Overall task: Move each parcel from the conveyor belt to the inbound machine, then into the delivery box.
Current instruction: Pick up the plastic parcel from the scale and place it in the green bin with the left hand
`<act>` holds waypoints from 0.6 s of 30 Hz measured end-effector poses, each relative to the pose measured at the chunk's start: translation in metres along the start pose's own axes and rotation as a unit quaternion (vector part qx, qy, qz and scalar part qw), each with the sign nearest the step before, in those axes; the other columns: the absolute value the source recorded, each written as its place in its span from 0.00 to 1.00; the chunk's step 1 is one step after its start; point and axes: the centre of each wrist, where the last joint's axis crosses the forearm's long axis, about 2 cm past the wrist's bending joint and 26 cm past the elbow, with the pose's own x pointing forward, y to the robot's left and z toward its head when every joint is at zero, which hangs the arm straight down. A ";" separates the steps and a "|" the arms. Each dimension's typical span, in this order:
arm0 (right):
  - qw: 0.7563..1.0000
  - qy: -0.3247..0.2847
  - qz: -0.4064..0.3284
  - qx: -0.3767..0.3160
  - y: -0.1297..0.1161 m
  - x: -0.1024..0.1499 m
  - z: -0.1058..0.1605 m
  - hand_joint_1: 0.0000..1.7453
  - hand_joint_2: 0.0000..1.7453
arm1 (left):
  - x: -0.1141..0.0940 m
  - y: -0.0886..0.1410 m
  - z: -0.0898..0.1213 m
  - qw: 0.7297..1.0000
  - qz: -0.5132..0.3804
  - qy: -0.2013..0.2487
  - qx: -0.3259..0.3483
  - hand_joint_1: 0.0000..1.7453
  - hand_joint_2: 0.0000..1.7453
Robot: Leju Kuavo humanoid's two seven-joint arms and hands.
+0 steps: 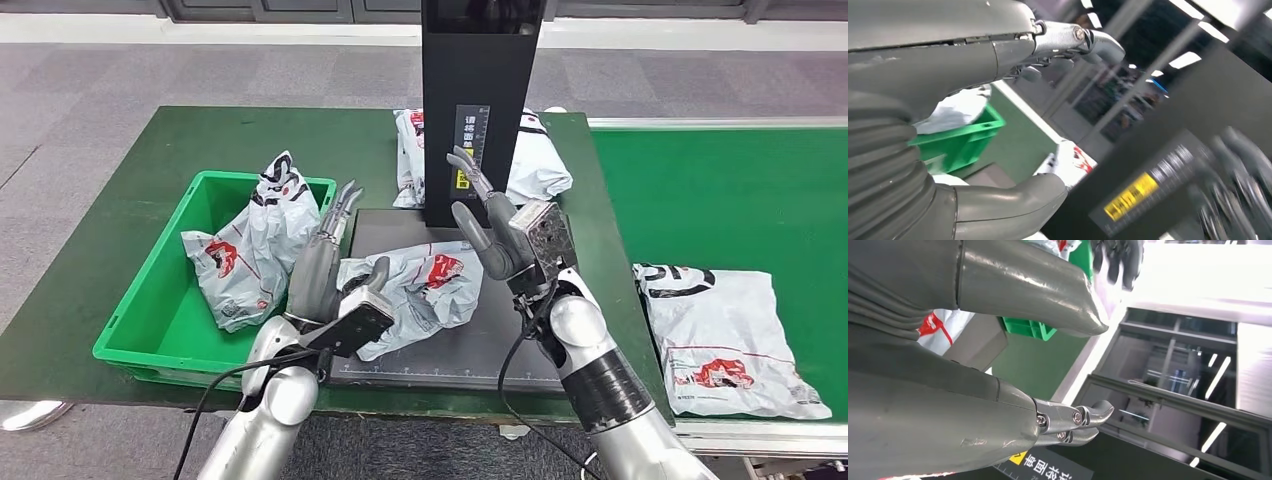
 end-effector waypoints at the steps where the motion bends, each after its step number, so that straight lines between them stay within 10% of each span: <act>1: 1.000 -0.002 0.000 0.000 0.000 0.000 0.002 0.00 0.00 | 0.002 -0.001 -0.001 1.000 -0.001 -0.004 -0.005 0.00 1.00; 11: 0.998 -0.029 -0.022 -0.043 0.001 0.007 0.016 0.00 0.00 | 0.005 -0.020 -0.017 0.991 -0.059 -0.005 -0.119 0.00 1.00; 13: 0.998 -0.034 -0.026 -0.052 0.003 0.009 0.020 0.00 0.00 | 0.003 -0.026 -0.019 0.988 -0.067 -0.002 -0.140 0.00 0.50; 15: 0.997 -0.036 -0.028 -0.062 0.004 0.011 0.024 0.00 0.00 | 0.001 -0.030 -0.022 0.985 -0.074 0.002 -0.157 0.00 0.50; 17: 0.996 -0.037 -0.028 -0.080 0.005 0.012 0.031 0.00 0.00 | -0.003 -0.034 -0.024 0.978 -0.085 0.017 -0.188 0.00 1.00; 18: 0.995 -0.037 -0.028 -0.093 0.005 0.013 0.036 0.00 0.00 | -0.006 -0.037 -0.026 0.974 -0.093 0.030 -0.206 0.00 1.00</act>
